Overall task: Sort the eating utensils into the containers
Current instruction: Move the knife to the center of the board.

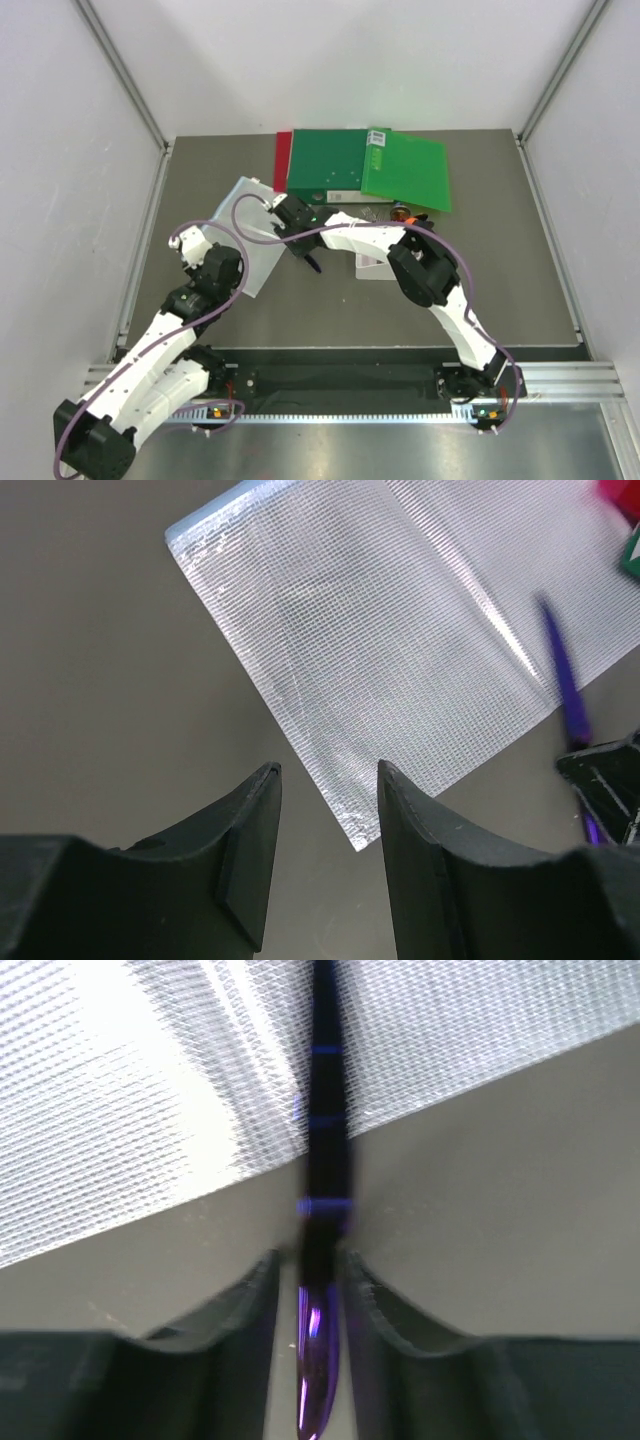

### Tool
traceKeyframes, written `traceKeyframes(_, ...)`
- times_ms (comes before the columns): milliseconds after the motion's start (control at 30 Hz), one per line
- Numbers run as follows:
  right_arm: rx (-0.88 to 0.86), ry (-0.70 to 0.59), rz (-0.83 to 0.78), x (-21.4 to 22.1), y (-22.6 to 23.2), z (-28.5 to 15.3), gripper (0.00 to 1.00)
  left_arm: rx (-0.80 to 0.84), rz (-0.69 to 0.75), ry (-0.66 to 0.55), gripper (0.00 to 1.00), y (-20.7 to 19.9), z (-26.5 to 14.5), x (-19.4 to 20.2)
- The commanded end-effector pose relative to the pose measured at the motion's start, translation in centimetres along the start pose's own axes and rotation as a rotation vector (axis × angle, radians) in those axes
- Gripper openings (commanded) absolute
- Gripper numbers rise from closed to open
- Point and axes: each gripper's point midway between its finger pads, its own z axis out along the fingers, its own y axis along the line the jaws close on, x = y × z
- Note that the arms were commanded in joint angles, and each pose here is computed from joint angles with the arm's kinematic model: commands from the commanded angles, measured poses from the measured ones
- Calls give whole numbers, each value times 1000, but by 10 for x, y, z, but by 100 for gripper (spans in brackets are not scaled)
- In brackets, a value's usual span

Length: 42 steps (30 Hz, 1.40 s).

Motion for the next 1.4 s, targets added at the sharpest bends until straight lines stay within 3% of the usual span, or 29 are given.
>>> traceKeyframes(0, 24, 131, -16, 42, 8, 13, 22, 0, -34, -45, 49, 3, -5, -12)
traceKeyframes(100, 27, 176, -19, 57, 9, 17, 1, 1, -31, -38, 49, 3, -4, -9)
traceKeyframes(333, 55, 230, -24, 87, 4, 8, 0, 10, -29, -41, 49, 1, -4, -10)
traceKeyframes(667, 73, 216, 60, 143, -7, -60, 0, 21, -18, -34, 49, -3, -1, -8)
traceKeyframes(1100, 42, -43, 57, 71, -3, -100, 0, 17, -22, -34, 49, -3, -2, -10)
traceKeyframes(1367, 55, -112, 56, 56, -7, -107, 0, 16, -20, -37, 49, -2, -2, -9)
